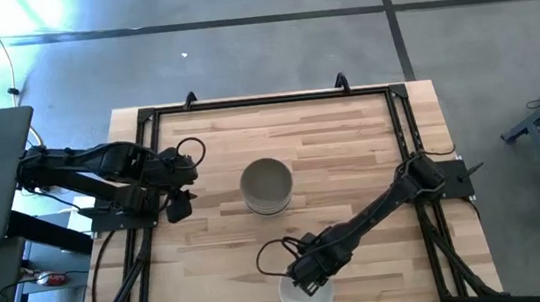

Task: Nest bowls inside each other
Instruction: Stack the white bowl on the gray bowl

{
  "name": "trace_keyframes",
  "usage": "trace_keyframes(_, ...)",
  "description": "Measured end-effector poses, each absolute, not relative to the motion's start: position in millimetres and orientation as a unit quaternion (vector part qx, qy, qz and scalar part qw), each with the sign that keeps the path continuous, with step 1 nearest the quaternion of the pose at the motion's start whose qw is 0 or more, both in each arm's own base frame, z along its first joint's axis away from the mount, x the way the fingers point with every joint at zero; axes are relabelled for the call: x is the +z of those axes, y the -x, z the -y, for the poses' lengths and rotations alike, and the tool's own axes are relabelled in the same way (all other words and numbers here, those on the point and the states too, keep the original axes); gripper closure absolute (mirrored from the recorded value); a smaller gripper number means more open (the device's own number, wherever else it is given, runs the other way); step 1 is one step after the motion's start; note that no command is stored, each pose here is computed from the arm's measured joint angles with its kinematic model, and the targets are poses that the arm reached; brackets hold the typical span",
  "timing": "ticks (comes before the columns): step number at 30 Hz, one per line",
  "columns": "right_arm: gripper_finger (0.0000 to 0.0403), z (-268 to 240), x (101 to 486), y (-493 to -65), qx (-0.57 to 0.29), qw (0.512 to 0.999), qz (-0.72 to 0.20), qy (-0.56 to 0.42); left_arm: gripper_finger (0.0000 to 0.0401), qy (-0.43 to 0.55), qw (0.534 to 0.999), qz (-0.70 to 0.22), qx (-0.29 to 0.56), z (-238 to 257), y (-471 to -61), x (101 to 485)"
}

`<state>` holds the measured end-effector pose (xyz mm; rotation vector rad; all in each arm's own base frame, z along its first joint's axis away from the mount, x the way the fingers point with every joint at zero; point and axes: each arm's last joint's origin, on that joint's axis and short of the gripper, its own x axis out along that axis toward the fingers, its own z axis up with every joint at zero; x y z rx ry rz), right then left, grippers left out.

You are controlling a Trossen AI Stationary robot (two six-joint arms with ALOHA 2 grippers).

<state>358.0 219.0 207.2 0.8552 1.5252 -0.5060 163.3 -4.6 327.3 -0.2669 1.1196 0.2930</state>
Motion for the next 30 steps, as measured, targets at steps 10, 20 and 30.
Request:
trace_keyframes(10,0.0292,-216.0,204.3,-358.5,-0.232,0.611,-0.658,-0.374,0.0220,0.125,0.829,-0.527,0.138,4.7,-163.3,327.3)
trace_keyframes(20,0.0293,-215.0,202.9,-359.3,-0.235,0.610,-0.658,-0.373,0.0220,0.124,0.829,-0.527,0.137,4.7,-163.2,327.4)
trace_keyframes(30,0.0293,-214.9,203.0,-359.4,-0.230,0.615,-0.659,-0.367,0.0220,0.124,0.829,-0.527,0.137,4.7,-163.2,327.3)
